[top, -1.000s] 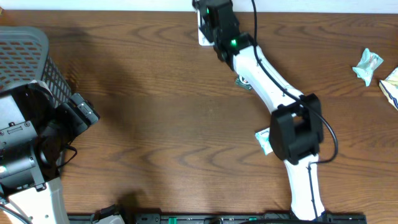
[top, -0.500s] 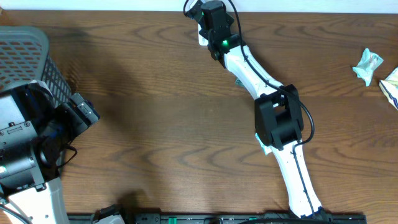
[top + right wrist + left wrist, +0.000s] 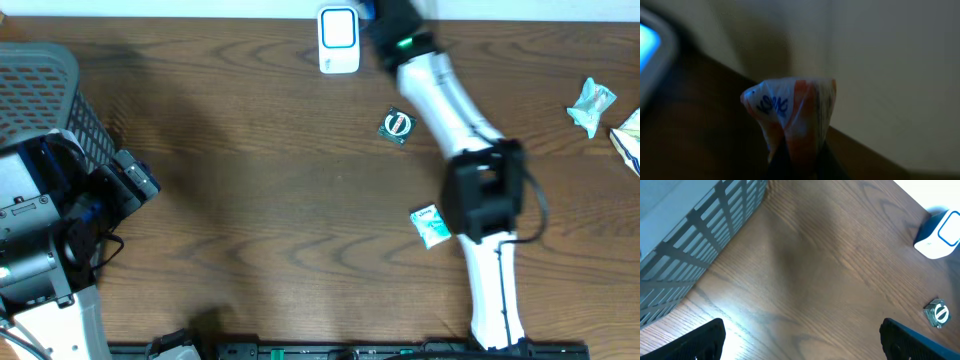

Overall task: Scan the item barcode
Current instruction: 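Carry the orange pack right and drop it at the table edge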

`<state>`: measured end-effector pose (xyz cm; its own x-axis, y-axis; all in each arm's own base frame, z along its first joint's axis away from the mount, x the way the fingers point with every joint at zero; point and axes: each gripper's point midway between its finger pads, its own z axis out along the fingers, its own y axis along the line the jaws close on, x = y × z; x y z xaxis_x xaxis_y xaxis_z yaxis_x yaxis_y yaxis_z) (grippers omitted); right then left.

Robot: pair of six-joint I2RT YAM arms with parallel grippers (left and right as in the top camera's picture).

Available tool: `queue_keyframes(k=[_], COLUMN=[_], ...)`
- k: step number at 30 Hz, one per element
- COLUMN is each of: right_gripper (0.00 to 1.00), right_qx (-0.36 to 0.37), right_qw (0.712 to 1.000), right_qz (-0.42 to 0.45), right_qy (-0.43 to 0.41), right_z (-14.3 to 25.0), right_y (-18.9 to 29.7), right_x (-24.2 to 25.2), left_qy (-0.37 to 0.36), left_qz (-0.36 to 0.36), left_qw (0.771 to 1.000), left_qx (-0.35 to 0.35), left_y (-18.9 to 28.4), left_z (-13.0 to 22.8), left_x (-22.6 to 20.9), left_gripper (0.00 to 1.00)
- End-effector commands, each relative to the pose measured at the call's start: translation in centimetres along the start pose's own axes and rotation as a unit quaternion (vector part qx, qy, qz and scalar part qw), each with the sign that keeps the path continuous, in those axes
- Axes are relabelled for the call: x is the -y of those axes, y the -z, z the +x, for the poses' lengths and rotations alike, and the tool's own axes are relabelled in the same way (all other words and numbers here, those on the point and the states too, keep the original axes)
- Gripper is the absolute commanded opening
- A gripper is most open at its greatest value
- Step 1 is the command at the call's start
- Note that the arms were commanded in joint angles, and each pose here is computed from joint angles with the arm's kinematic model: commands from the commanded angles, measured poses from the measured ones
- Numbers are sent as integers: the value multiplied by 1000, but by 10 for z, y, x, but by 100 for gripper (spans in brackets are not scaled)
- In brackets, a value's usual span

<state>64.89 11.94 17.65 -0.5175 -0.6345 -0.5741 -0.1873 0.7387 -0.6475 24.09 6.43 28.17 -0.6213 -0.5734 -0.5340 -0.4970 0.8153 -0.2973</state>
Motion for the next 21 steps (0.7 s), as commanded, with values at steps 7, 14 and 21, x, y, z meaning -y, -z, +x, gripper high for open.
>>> queue_keyframes(k=[7, 14, 21], right_gripper=[1, 93, 99], right_qx=[-271, -284, -281], right_qw=[931, 901, 874], right_qz=[113, -26, -104], right_qy=[-217, -326, -384], right_z=[219, 273, 273], right_y=[1, -8, -10], right_x=[172, 161, 128], left_qy=[2, 2, 2], left_qz=[5, 5, 5], left_qw=[1000, 1000, 1000], left_qx=[5, 5, 5], left_y=[4, 4, 4], left_z=[-3, -3, -3], left_x=[2, 2, 2], left_gripper=[98, 98, 97])
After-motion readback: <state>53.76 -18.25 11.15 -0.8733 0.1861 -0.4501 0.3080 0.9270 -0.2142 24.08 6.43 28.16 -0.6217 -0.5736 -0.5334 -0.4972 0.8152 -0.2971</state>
